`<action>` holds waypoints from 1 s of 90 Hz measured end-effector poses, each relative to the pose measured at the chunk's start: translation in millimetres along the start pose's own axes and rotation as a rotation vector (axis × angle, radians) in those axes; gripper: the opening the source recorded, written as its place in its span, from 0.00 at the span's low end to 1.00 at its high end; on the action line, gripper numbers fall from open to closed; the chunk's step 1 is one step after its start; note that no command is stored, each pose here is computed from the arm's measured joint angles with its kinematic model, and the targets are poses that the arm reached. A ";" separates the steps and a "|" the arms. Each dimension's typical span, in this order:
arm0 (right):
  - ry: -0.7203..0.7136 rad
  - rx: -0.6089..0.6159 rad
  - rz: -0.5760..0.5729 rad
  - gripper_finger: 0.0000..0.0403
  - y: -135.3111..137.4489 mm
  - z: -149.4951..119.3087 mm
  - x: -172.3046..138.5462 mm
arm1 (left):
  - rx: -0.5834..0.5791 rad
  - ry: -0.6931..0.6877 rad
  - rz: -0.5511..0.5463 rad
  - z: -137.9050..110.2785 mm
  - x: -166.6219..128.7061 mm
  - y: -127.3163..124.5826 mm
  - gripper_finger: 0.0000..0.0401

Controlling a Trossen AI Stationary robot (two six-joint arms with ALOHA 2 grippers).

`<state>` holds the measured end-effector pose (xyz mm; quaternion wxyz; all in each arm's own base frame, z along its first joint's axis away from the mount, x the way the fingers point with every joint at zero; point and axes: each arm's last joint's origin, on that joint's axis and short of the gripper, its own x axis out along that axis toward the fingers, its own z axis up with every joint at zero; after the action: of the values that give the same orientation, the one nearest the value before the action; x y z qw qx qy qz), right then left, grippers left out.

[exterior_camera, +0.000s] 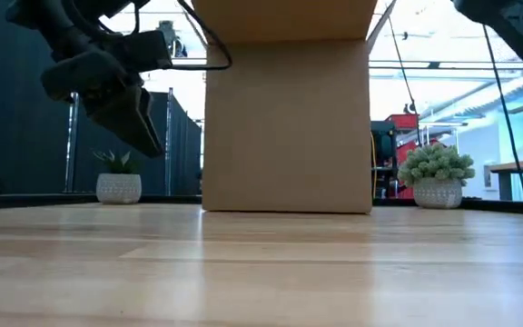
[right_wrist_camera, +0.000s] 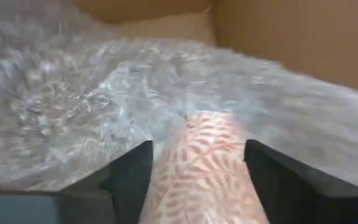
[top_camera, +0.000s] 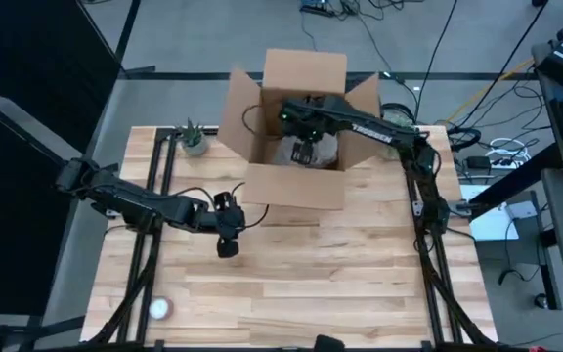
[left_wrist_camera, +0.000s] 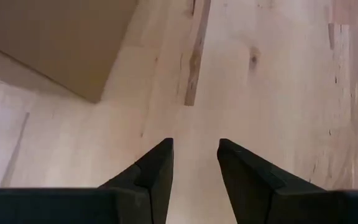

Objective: Wrap mug
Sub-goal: Put the orange wrapped cup into the box, then return to Home Position

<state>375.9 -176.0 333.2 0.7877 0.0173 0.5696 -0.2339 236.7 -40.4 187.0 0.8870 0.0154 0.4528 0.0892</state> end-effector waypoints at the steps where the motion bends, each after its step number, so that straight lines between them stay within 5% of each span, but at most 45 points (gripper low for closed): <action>1: -0.005 0.010 -0.005 0.64 -1.3 0.2 -0.7 | 0.000 0.001 0.000 0.0 0.0 0.0 0.30; 21: 0.077 0.113 0.019 0.68 -15.8 -0.3 30.2 | -0.003 0.001 -0.004 -0.1 0.0 -0.1 0.30; 52: 0.199 0.062 0.090 0.63 13.4 2.0 70.7 | 0.002 0.001 -0.011 -0.4 -0.4 -1.7 0.30; 65: 0.187 0.071 0.122 0.63 10.1 2.9 42.8 | 0.002 0.001 -0.011 -0.4 -0.4 -1.7 0.30; 90: -0.076 0.111 0.106 0.63 -1.6 -0.2 -57.4 | 0.004 0.005 -0.010 -0.7 -0.4 -1.6 0.30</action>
<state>361.3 -157.3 385.5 0.8179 0.0822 0.5236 -0.2238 236.1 -42.1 186.7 0.8863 0.0146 0.4551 0.0841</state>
